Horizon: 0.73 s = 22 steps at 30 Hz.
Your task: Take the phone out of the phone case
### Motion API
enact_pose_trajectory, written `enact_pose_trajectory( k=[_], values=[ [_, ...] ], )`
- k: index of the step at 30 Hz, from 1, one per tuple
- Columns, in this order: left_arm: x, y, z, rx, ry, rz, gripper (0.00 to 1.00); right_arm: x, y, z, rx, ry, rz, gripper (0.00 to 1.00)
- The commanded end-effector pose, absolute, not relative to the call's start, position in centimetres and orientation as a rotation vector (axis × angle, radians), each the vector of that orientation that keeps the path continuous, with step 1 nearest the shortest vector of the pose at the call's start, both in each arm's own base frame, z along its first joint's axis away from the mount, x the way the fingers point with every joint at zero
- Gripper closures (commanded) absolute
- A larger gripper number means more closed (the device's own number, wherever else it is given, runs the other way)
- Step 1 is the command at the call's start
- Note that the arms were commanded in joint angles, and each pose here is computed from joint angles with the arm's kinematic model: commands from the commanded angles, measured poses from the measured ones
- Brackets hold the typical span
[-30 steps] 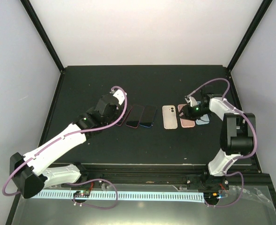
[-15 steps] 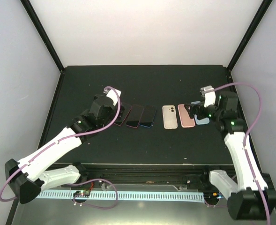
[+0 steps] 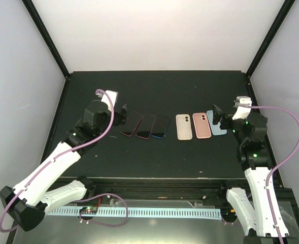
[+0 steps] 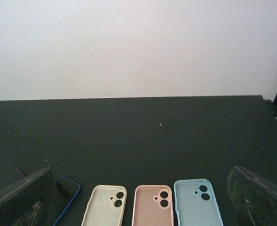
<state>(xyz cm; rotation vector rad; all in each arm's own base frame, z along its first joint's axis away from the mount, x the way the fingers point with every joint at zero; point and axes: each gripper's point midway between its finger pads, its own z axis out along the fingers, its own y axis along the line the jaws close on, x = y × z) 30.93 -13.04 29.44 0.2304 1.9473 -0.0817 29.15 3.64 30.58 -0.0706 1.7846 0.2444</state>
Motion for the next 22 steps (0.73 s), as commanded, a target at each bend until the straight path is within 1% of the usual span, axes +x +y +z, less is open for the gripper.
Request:
enact_pose_trajectory(
  k=[1, 22],
  values=[
    [30.68, -12.96, 30.78, 0.212, 1.881, -0.119, 0.02, 28.74, 2.88, 31.48, -0.012, 1.725, 0.233, 0.0],
    [30.46, -13.02, 30.31, 0.249, 1.866, -0.069, 0.03, 28.54, 2.99, 31.63, -0.027, 1.72, 0.237, 0.0]
  ],
)
